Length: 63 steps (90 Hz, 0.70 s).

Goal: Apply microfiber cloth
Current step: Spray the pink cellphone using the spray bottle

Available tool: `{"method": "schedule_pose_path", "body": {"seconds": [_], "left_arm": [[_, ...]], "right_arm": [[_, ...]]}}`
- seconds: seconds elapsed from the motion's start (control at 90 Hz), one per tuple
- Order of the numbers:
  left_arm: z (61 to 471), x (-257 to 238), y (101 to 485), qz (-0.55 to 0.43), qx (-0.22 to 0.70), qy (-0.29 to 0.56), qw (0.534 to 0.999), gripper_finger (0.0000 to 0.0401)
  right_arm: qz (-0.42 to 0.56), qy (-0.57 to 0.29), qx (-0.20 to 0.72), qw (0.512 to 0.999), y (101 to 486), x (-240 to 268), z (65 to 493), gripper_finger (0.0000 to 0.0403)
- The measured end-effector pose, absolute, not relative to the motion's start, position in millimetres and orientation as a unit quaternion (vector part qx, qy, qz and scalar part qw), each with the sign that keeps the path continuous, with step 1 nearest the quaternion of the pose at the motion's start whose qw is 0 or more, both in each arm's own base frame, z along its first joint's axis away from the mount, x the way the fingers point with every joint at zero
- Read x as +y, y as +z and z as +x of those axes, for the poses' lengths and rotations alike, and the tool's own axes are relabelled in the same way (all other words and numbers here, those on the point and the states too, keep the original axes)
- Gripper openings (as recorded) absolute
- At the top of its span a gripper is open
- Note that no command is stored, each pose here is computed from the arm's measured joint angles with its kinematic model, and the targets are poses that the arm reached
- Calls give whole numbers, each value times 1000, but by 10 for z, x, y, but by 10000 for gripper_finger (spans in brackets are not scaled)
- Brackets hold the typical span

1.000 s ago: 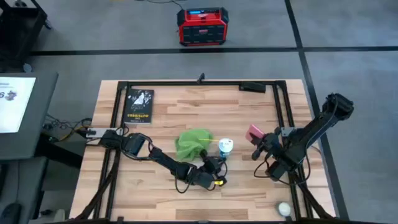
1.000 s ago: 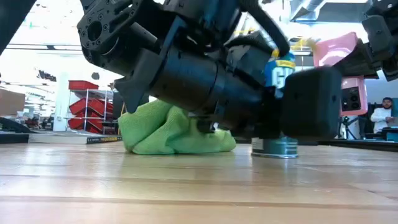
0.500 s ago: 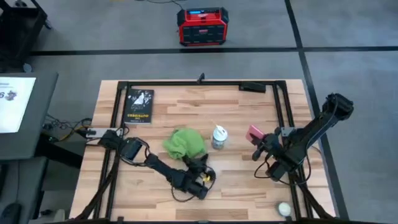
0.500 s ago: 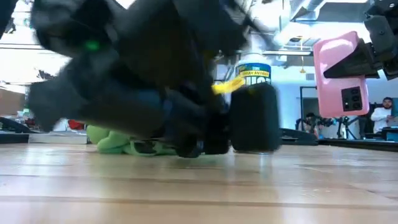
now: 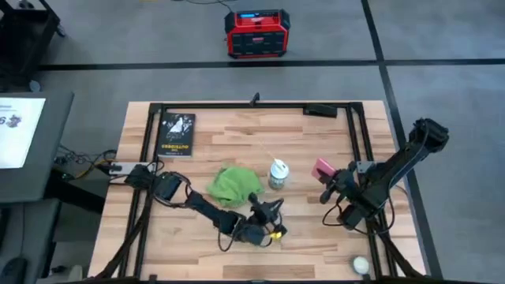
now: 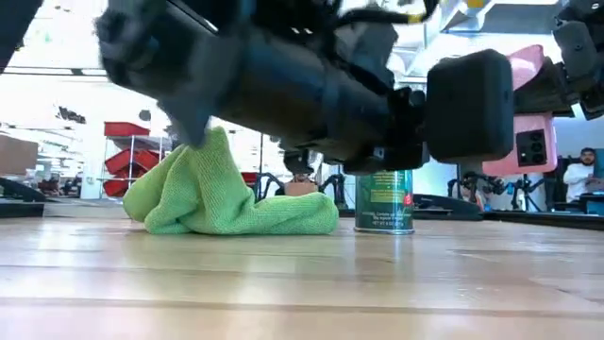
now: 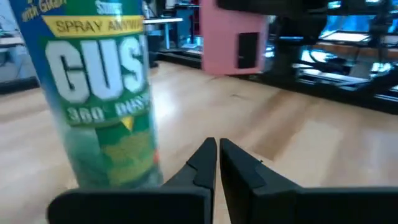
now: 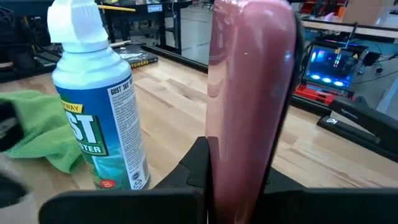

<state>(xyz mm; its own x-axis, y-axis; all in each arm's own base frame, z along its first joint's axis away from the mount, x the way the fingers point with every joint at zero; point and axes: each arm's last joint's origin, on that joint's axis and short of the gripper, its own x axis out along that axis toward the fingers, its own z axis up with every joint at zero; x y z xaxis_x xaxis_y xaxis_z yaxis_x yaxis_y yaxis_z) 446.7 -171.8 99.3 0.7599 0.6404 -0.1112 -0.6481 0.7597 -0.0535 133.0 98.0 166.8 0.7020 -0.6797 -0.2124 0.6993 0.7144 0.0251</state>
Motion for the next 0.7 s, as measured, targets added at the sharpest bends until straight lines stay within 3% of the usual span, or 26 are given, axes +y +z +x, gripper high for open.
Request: {"method": "schedule_pose_path", "body": {"seconds": [0.156,0.311,0.433,0.7], "left_arm": [[4589,-1461,989,-45,57,314,947,0],[4616,-1260,922,-63,67,361,928,0],[4460,-1390,789,-92,62,433,894,0],[4074,-1847,643,-126,4,470,873,0]], "right_arm": [[48,-374,95,921,1669,980,1330,12],[48,-374,96,921,1669,979,1330,12],[48,-373,96,921,1668,980,1328,12],[38,-373,100,922,1669,975,1315,12]]}}
